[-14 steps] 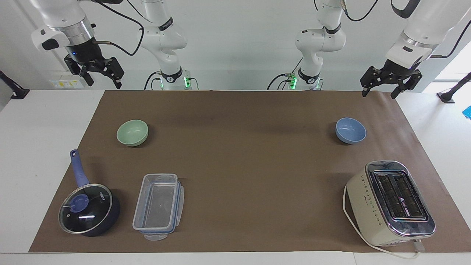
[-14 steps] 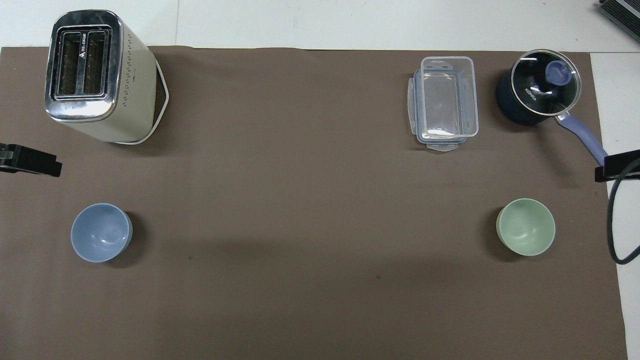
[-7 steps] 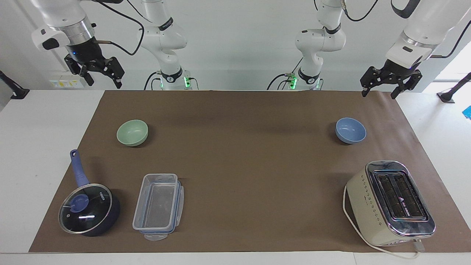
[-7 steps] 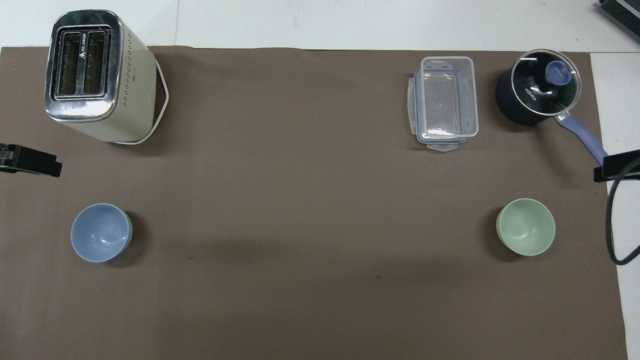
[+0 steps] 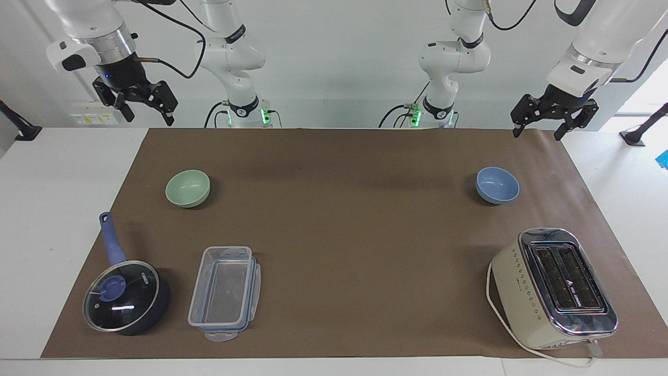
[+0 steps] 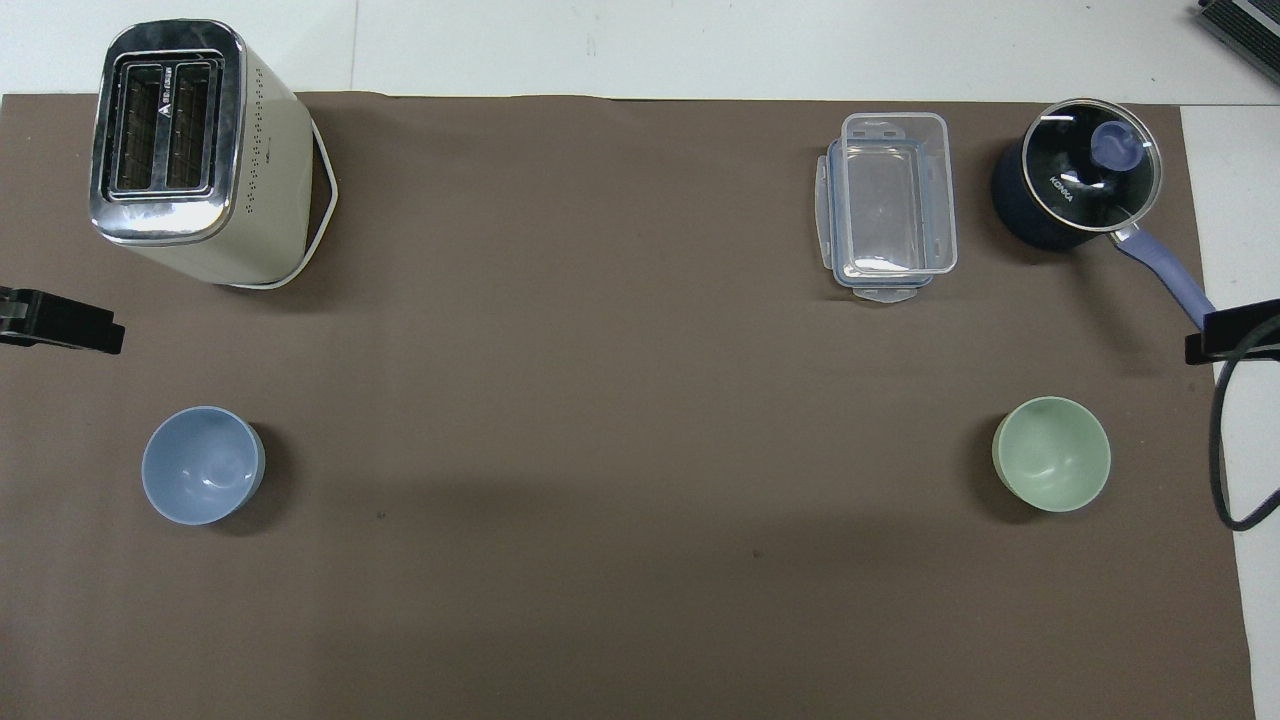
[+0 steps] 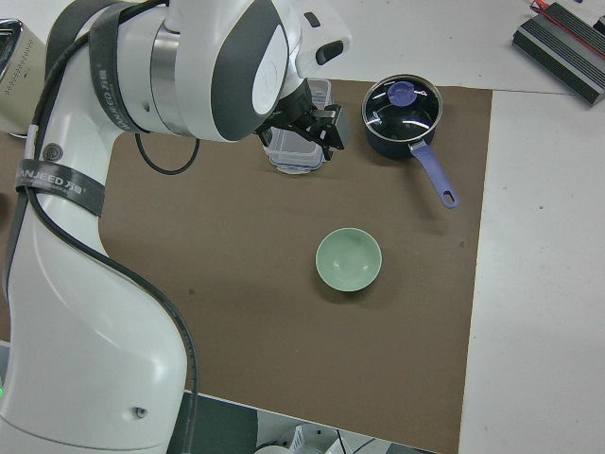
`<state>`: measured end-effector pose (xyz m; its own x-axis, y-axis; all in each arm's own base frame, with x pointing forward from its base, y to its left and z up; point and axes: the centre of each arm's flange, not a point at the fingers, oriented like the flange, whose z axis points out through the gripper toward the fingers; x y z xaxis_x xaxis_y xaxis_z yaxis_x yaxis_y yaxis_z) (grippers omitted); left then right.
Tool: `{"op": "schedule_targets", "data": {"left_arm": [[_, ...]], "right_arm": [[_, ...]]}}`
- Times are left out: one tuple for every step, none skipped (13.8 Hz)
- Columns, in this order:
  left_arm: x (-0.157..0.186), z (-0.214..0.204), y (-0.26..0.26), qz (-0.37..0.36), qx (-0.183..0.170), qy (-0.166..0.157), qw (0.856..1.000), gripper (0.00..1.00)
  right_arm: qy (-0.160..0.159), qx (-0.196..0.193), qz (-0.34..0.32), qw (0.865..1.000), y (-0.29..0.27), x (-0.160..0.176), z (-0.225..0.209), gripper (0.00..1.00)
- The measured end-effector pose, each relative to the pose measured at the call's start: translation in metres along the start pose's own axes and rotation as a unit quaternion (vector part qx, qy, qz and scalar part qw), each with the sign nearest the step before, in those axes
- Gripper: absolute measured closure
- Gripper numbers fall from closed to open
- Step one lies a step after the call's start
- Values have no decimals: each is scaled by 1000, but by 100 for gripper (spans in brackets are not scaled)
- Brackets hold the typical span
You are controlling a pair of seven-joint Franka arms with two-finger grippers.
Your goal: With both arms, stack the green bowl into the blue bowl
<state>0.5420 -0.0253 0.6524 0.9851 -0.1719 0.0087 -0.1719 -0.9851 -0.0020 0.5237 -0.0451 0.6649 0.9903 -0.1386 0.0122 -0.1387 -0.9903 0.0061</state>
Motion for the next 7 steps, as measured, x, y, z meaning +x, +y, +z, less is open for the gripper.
{"op": "schedule_targets", "data": {"left_arm": [[0, 0, 0, 0, 0, 0, 1000, 0], [0, 1, 0, 0, 0, -1, 1000, 0], [0, 1, 0, 0, 0, -1, 1000, 0], [0, 0, 0, 0, 0, 0, 1000, 0], [0, 0, -1, 0, 0, 1, 1000, 0], [0, 0, -1, -1, 0, 1, 1000, 0], [0, 0, -1, -1, 0, 2, 1000, 0]], "right_arm": [[0, 0, 0, 1000, 0, 0, 0, 0], [0, 0, 0, 1000, 0, 0, 0, 0], [0, 0, 0, 1000, 0, 0, 0, 0], [0, 0, 0, 1000, 0, 0, 0, 0], [0, 0, 0, 1000, 0, 0, 0, 0], [0, 0, 0, 1000, 0, 0, 0, 0], [0, 0, 0, 1000, 0, 0, 0, 0]]}}
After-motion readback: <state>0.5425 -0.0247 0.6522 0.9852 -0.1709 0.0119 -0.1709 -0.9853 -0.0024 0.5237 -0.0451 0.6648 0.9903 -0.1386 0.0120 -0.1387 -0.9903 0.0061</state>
